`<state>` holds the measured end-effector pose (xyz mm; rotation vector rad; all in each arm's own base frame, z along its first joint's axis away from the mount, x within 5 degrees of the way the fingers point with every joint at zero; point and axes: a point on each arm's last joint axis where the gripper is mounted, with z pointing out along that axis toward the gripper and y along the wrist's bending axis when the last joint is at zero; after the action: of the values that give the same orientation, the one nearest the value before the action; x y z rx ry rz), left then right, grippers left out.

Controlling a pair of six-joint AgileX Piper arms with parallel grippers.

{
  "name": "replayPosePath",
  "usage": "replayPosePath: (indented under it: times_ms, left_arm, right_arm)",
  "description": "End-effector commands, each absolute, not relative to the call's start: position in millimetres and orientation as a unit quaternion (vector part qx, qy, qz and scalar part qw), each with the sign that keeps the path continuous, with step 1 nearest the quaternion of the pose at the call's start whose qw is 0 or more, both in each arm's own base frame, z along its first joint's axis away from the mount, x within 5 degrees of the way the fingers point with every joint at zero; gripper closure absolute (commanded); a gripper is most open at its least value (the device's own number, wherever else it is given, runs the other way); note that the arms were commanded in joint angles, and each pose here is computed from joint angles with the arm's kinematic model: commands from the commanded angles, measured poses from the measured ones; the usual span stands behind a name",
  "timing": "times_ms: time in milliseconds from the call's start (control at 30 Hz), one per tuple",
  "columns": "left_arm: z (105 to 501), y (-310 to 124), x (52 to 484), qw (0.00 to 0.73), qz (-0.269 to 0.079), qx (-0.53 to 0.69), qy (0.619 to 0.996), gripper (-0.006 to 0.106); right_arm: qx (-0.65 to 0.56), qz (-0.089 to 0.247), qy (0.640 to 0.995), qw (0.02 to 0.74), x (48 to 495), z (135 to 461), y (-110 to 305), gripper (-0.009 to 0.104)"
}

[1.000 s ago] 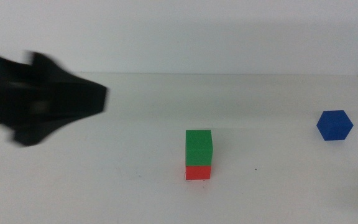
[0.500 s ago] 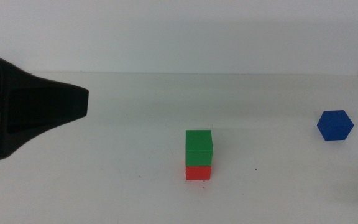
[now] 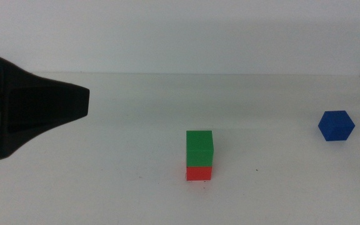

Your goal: Stack red cubes first, then green, then blue cubes in a specific spot.

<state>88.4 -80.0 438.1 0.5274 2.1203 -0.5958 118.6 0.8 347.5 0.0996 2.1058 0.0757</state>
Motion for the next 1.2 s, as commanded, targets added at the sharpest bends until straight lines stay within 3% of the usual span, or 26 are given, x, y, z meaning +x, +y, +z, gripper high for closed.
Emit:
replayPosePath:
  times_ms: [0, 167, 433, 733, 1167]
  left_arm:
    - [438.7, -80.6, 88.4, 0.429, -0.243, 0.211, 0.844, 0.007]
    - [438.6, -80.6, 88.4, 0.428, -0.243, 0.211, 0.844, 0.007]
    - [438.6, -80.6, 88.4, 0.428, -0.243, 0.211, 0.844, 0.007]
    - [438.6, -80.6, 88.4, 0.428, -0.243, 0.211, 0.844, 0.007]
    - [438.6, -79.6, 89.3, 0.432, -0.235, 0.211, 0.845, 0.007]
  right_arm:
    - [0.056, 0.044, 0.879, 0.471, 134.4, 356.2, 1.2, 0.009]
    - [0.073, 0.089, 0.881, 0.46, 168.8, 350.5, 6.4, 0.009]
    - [0.006, 0.026, 0.941, 0.338, 239.5, 321.9, 0.6, 0.009]
    - [-0.04, 0.01, 0.981, 0.189, 354.6, 284.4, -11.6, 0.009]
    - [-0.022, -0.003, 0.988, 0.15, 418.6, 218.6, -31.4, 0.009]
